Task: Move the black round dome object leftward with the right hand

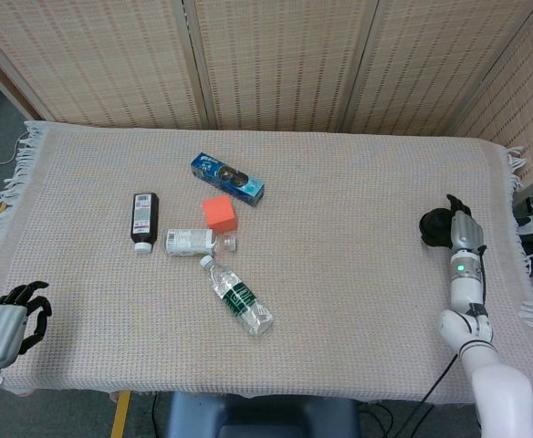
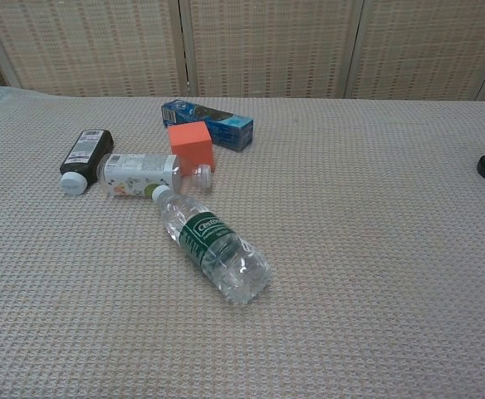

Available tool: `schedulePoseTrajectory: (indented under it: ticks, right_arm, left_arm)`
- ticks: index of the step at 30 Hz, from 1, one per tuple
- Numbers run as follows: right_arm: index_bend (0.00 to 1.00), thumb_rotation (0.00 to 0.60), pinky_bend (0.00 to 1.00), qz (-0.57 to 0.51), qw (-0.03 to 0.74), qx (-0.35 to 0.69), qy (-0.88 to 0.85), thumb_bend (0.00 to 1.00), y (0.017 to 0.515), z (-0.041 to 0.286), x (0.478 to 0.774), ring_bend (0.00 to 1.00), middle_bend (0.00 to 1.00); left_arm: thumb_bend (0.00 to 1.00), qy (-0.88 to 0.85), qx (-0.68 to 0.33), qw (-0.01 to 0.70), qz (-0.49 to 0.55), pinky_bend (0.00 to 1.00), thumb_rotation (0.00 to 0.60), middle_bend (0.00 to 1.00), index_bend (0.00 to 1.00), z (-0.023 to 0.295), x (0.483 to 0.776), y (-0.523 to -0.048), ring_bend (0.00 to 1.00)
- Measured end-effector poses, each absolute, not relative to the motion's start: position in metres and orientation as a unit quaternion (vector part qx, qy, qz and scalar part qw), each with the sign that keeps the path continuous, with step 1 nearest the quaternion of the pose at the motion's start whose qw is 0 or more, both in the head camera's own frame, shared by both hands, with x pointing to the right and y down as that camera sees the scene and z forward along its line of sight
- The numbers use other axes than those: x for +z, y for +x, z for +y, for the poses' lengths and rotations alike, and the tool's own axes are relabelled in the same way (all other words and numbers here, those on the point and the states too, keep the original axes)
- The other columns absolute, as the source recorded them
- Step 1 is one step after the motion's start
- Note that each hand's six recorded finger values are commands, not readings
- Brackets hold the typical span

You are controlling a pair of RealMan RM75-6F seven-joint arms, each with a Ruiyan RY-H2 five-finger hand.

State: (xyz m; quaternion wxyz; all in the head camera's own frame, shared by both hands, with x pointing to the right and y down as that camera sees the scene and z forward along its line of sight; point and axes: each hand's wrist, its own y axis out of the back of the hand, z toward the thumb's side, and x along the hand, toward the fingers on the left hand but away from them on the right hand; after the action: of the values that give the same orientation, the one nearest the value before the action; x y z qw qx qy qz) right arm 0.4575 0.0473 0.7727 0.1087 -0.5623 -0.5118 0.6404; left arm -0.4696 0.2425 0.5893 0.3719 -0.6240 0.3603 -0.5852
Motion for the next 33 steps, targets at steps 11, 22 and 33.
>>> schedulePoseTrajectory:
  ticks: [11,22,33]
  right_arm:
    - [0.02,0.600,0.22,-0.502,0.101,0.659,-0.551,0.23,0.461,0.051,0.777,0.01,0.11]
    - [0.06,0.600,0.25,-0.494,0.095,0.664,-0.554,0.29,0.456,0.053,0.782,0.04,0.14]
    - [0.11,0.600,0.28,-0.486,0.093,0.667,-0.558,0.48,0.455,0.055,0.785,0.08,0.18]
  left_arm:
    - [0.60,-0.622,-0.589,0.371,0.358,0.47,0.600,0.26,0.58,0.243,0.590,-0.472,0.27]
    - [0.60,-0.622,-0.589,0.372,0.357,0.47,0.600,0.26,0.58,0.244,0.590,-0.471,0.27]
    - [0.60,-0.623,-0.588,0.371,0.358,0.47,0.600,0.26,0.58,0.244,0.590,-0.471,0.27]
